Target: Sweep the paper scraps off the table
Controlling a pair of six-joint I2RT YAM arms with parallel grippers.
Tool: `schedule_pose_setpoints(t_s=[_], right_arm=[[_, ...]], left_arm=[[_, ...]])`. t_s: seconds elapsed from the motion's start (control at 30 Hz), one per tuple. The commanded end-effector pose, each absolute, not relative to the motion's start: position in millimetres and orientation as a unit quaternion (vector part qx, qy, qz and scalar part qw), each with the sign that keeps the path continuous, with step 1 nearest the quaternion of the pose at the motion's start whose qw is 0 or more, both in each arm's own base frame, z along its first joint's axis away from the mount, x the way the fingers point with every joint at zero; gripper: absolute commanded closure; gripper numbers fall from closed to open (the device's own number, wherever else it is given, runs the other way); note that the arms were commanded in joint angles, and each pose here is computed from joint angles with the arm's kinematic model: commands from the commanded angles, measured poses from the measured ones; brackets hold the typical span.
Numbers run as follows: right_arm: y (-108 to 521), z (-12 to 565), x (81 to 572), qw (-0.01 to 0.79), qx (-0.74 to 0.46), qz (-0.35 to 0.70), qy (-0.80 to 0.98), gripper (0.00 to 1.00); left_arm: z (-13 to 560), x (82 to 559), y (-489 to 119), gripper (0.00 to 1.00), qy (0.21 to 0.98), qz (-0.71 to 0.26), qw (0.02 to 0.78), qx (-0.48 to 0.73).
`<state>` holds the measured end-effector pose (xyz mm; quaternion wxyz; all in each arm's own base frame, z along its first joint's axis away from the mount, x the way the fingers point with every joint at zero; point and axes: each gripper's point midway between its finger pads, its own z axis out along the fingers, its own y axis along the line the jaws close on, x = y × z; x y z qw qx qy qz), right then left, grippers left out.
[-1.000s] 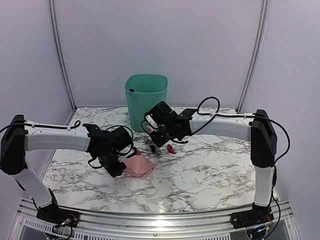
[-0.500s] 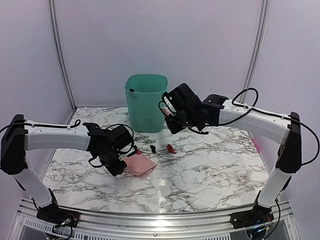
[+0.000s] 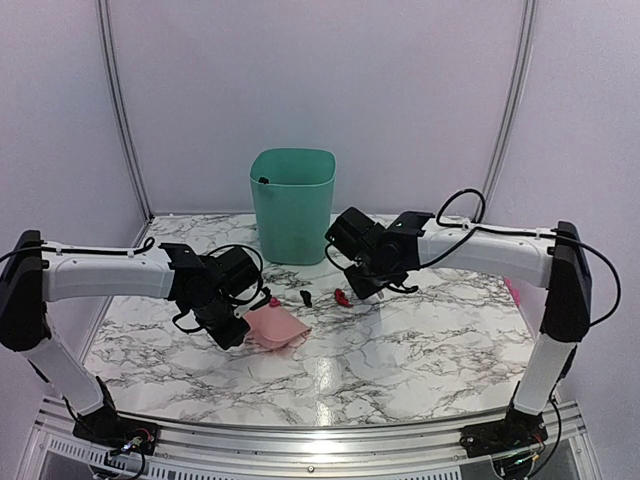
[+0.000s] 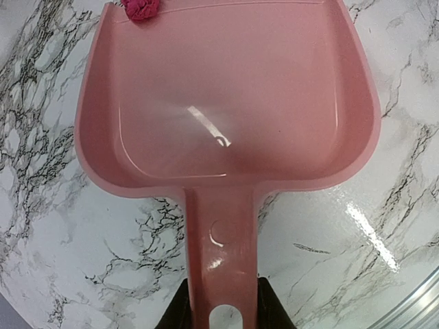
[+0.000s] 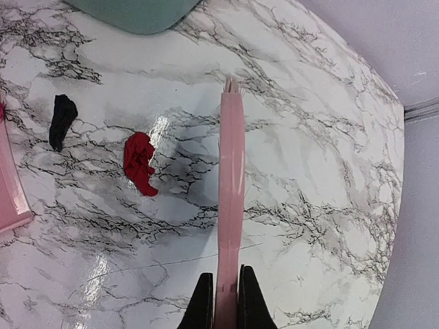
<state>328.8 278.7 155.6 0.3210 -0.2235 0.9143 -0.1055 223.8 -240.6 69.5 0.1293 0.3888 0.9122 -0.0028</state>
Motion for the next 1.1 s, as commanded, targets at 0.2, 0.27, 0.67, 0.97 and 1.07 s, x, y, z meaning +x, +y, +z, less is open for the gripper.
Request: schedule_pose_setpoints(t_s=[0.2,0.27,0.67,0.97,1.07], right_arm=[[337,137,332,0.295,-0.249,-0.011,0.922,1.00],[343,133,330,0.290,-0.255,-0.006,0.923,1.00],[394,125,325,0.284,-0.290,0.048,0.912,1.00],[417,117,306,0.273,-0.363,0.072,0.888,1.00],[426,118,300,0.269,-0.381,0.085,0.880,1.00]], left_arm=[[66,221,-229,1.00,0.914,0.010,0.115,0.389],[65,222,-228,1.00,0.915,0.011,0.113,0.387],[63,224,-235,1.00,0.915,0.000,0.108,0.389],[64,225,-236,1.00,0.915,-0.004,0.107,0.388],[64,224,-236,1.00,0.916,-0.006,0.105,0.388]])
